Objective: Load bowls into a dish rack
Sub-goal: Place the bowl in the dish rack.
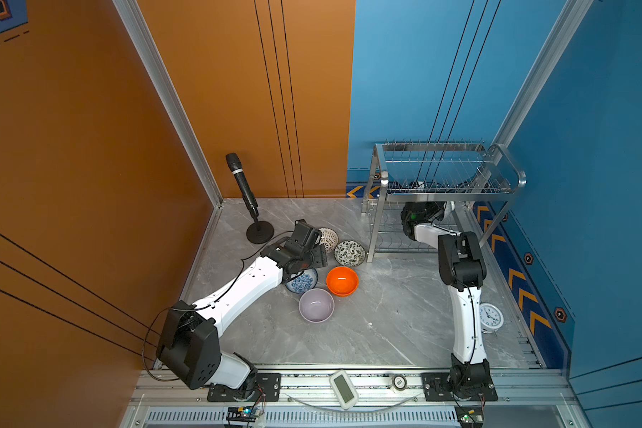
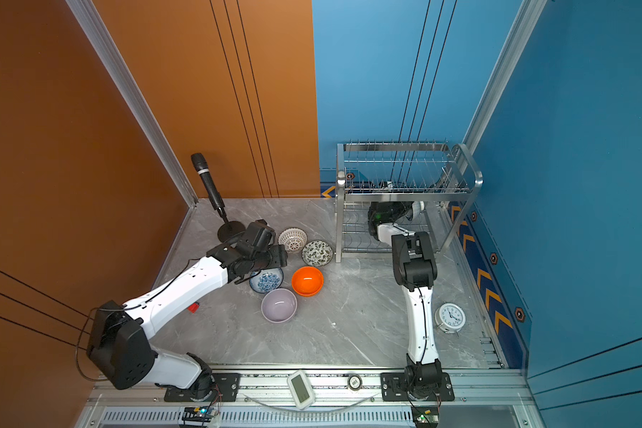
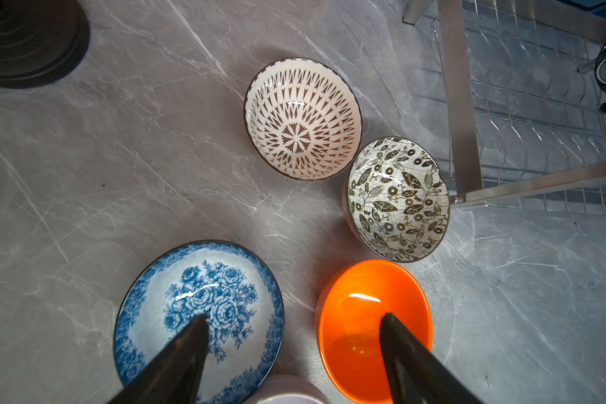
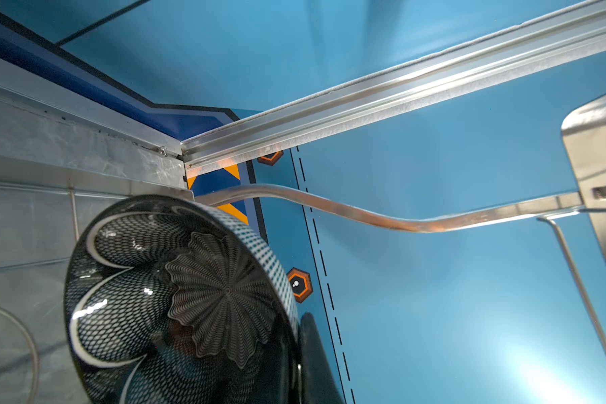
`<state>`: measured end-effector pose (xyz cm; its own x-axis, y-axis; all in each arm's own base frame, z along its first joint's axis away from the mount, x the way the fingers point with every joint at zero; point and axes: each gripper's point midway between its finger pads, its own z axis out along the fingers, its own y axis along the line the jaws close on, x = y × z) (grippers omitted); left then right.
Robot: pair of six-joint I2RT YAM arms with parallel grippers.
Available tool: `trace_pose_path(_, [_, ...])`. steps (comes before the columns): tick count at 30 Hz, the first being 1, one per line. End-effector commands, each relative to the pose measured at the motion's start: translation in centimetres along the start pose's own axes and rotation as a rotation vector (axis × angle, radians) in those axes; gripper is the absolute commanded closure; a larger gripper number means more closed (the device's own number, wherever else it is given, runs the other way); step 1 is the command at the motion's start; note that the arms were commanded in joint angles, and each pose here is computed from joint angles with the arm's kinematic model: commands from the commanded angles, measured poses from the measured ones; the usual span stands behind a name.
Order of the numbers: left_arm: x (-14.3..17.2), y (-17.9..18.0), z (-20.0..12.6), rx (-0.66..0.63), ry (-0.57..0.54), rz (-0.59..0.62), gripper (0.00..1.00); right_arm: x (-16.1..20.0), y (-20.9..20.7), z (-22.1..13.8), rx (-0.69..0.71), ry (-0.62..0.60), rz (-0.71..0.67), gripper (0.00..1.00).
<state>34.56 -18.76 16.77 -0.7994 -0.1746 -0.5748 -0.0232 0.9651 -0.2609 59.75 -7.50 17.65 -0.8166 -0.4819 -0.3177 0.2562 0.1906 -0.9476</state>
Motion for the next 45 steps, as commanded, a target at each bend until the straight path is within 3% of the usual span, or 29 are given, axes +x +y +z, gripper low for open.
trace_pose_path(1, [0.4,0.1,0.5,-0.023,-0.003,0.005,0.22,-0.7,-2.3,0.7,0.049,-0.001,0.081,1.0])
trace_pose_path(45, [2.6,0.1,2.6,-0.054,0.065,0.025,0.22,3.1,1.4,3.8,0.028,0.081,-0.007,1.0])
